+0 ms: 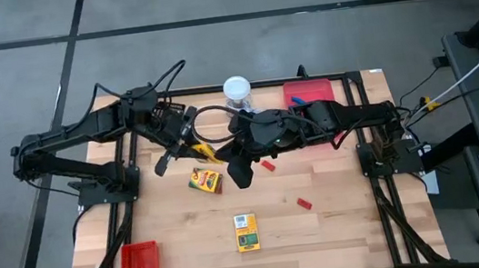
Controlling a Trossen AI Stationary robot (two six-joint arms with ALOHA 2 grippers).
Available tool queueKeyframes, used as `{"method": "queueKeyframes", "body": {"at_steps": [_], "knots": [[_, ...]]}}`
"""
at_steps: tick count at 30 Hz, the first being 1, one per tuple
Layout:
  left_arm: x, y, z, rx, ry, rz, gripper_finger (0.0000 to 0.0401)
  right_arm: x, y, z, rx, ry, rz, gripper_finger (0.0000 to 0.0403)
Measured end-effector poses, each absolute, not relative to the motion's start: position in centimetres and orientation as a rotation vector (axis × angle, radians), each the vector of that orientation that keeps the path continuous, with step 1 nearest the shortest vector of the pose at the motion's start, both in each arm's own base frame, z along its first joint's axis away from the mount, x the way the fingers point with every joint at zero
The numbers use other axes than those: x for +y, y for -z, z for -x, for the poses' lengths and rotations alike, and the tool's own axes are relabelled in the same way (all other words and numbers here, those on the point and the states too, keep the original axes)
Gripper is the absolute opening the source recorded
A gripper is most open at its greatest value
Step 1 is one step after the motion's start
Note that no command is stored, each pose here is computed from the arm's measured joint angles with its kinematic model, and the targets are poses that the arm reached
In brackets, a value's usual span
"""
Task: Pick & Place School Supplies
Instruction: Put the crayon box into the black bin
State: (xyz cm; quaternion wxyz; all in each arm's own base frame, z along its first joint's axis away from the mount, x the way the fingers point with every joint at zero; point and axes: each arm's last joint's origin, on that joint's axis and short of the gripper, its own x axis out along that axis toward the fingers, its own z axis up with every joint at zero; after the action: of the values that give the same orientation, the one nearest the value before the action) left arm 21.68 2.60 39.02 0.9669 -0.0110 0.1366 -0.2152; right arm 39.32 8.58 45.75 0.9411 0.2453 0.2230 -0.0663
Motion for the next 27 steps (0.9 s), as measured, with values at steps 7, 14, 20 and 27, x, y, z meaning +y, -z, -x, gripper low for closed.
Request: {"method": "queueKeyframes", "body": {"at_steps": [7,14,20,27], "knots": [[3.5,-38.1,-21.2,0.381,0.343,0.044,0.0026,8.5,-45.8,-39.4,0.429,0.174,-0.492,0.0099],[6.0,-36.7,-18.9,0.589,-0.011,0.023,0.0026,8.5,-45.7,-39.2,0.424,0.234,-0.462,0.0109],[9.3,-36.2,-16.6,0.662,-0.338,0.202,0.0026,8.8,-44.7,-38.4,0.519,0.325,-0.420,0.0109],[12.7,-32.8,-13.7,0.619,-0.549,0.456,0.0026,10.0,-43.6,-37.0,0.606,0.446,-0.375,0.0110]]}}
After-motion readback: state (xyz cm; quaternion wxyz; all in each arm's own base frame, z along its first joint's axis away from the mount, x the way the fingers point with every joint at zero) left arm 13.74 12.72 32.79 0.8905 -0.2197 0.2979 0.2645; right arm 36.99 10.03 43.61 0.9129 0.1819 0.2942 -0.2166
